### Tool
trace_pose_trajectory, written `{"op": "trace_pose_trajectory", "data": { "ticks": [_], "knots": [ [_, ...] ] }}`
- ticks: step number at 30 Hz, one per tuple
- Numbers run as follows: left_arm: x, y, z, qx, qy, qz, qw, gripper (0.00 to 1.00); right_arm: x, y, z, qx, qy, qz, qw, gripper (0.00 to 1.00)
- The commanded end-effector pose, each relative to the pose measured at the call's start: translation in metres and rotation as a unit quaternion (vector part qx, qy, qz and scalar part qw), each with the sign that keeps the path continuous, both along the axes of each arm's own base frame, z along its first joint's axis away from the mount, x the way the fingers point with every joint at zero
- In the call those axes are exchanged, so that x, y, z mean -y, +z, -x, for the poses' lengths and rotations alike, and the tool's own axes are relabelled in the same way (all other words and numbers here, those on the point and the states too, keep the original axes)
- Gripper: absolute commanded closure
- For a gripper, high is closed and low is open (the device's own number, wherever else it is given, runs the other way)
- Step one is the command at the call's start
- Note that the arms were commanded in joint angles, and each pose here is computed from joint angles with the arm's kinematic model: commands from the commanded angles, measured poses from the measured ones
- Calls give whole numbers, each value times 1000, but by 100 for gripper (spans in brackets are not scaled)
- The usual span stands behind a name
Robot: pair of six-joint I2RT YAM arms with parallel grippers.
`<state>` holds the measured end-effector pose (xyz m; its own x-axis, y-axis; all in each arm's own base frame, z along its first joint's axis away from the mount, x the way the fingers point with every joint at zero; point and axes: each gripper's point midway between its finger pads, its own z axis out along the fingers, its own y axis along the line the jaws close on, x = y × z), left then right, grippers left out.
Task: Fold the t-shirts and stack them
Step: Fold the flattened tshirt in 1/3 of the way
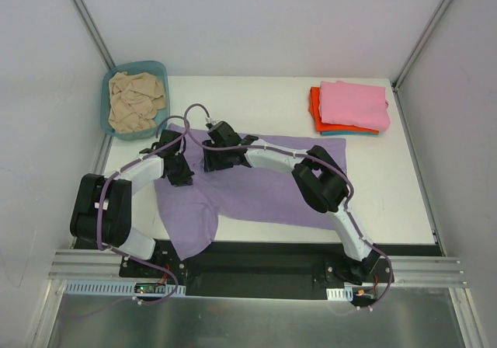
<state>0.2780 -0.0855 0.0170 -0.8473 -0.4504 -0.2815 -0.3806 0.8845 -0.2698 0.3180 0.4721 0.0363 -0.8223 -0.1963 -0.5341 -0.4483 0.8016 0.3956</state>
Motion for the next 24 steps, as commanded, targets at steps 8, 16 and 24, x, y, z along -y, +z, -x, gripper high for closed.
{"op": "trace_pose_trajectory", "data": {
  "ticks": [8,16,24],
  "knots": [
    [-3,6,0,10,-6,9,1000,100,3,-5,-24,38,-68,47,996,72],
    [-10,19,0,32,-4,9,999,100,20,19,-20,75,-60,80,992,87],
    [-15,28,-1,46,6,5,999,100,27,39,-17,102,-42,93,990,99]
  ]
}}
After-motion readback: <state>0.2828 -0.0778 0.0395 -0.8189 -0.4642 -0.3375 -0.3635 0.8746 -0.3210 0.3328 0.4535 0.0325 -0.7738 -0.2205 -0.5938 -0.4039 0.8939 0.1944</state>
